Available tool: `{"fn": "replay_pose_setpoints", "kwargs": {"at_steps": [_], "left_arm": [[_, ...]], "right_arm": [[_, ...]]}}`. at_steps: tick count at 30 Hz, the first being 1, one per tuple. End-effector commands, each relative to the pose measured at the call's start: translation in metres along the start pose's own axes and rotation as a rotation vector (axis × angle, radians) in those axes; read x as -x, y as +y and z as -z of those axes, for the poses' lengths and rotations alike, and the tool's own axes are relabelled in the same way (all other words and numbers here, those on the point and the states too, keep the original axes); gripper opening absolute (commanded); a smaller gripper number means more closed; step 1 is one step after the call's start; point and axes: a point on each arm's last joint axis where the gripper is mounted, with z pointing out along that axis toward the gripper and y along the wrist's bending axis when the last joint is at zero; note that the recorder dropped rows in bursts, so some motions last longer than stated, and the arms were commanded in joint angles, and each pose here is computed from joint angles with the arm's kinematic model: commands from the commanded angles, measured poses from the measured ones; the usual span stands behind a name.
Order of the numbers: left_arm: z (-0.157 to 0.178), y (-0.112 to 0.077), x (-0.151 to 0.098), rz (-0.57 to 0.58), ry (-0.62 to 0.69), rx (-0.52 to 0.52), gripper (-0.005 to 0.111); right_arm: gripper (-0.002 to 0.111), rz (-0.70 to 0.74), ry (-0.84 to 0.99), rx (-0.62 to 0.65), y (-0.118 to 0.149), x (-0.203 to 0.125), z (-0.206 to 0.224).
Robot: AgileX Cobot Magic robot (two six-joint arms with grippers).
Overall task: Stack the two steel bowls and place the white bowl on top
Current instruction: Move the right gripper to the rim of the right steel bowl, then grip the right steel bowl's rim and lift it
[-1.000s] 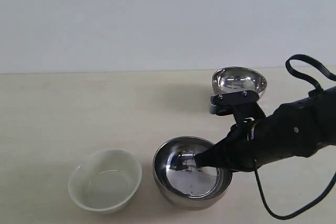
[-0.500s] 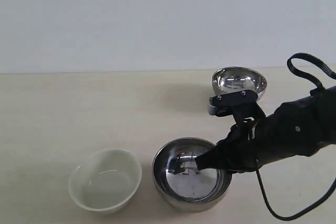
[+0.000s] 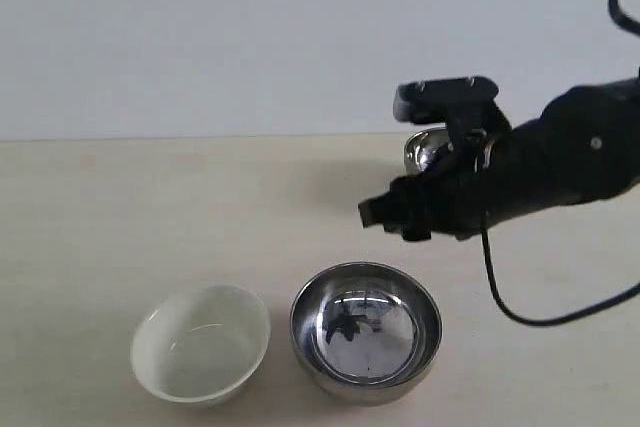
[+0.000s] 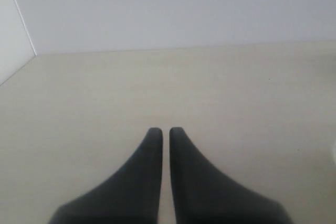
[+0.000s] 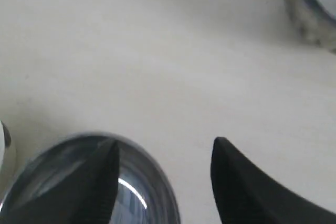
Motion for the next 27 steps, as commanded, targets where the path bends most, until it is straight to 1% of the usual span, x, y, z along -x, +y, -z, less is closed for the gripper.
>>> {"fn": "replay_pose_setpoints", "kwargs": {"at_steps": [1,3,7,8,13,16,21,27], "left_arm": [[0.0,0.0,-0.001,0.014,0.001,0.0,0.004],[0.0,0.0,-0.001,0.014,0.001,0.0,0.004],[0.0,0.0,-0.001,0.014,0.001,0.0,0.004],[0.0,0.0,-0.001,0.014,0.001,0.0,0.004],[0.0,0.0,-0.001,0.014,0.001,0.0,0.004],[0.0,0.0,-0.001,0.014,0.001,0.0,0.004],[0.0,0.0,-0.001,0.014,0.001,0.0,0.004],[0.0,0.0,-0.001,0.014,0.001,0.0,0.004]], "right_arm": [[0.047,-0.075,-0.052,-0.046,-0.023,0.032,0.016],[0.051,-0.1,-0.097,-0.069,-0.035,0.043,0.02],[0.064,-0.168,-0.2,-0.132,-0.067,0.061,0.027],[0.065,-0.183,-0.206,-0.146,-0.075,0.063,0.024],[0.065,-0.291,-0.178,-0.225,-0.122,0.064,-0.007],[0.065,-0.342,-0.156,-0.25,-0.143,0.067,-0.029],[0.065,-0.37,-0.1,-0.267,-0.166,0.071,-0.07],[0.065,-0.391,-0.063,-0.268,-0.182,0.071,-0.116]]}}
